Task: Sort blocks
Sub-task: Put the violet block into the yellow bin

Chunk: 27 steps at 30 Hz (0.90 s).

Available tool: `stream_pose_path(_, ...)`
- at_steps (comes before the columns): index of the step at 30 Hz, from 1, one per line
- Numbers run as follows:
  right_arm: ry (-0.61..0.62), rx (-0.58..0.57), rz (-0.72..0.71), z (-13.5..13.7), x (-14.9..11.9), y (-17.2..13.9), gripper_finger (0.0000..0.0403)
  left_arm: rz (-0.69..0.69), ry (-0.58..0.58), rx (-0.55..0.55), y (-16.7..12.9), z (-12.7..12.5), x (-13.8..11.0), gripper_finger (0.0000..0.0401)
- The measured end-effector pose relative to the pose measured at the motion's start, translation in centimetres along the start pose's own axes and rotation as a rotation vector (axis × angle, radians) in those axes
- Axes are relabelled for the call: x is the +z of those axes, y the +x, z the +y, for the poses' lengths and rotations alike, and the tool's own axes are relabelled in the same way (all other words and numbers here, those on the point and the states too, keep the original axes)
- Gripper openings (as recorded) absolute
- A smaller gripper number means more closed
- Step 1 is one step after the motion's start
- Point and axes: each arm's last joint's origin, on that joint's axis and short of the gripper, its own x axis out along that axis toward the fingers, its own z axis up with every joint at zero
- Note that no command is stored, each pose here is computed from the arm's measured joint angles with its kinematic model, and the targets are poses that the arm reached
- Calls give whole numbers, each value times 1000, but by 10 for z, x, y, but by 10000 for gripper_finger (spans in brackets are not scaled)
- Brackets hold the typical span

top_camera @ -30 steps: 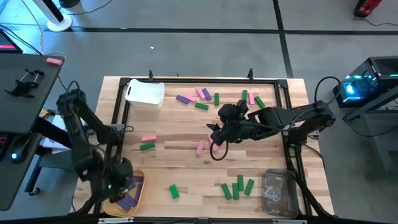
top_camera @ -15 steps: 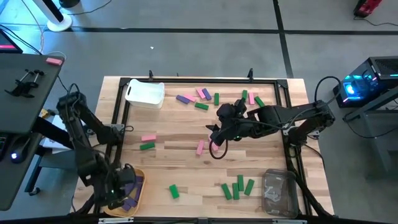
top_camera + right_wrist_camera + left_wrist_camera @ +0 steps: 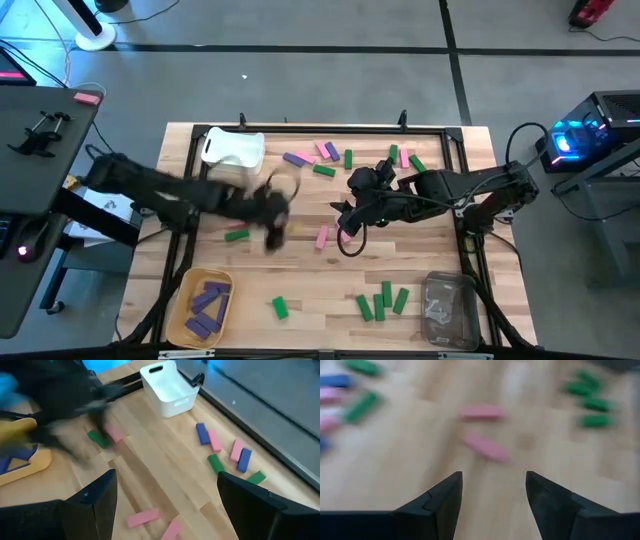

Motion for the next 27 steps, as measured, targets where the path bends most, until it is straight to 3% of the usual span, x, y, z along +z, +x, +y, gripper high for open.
stream_pose_path(4,-20,-24,-14,-2,1,1,279,82,-115,172,28,73,29,202)
stream_pose_path(8,-14,-59,-9,-9,4,6,279,164,-224,202,55,145,43,202)
stream_pose_path(13,37,-123,13,-25,9,15,279,276,-200,213,91,215,47,202)
stream_pose_path(19,132,-171,38,-44,17,27,279,446,-255,174,131,253,51,202)
stream_pose_path(24,143,-198,43,-56,23,34,279,518,-222,153,148,261,55,198)
stream_pose_path(27,123,-186,68,-63,25,37,279,547,-236,176,153,261,51,155)
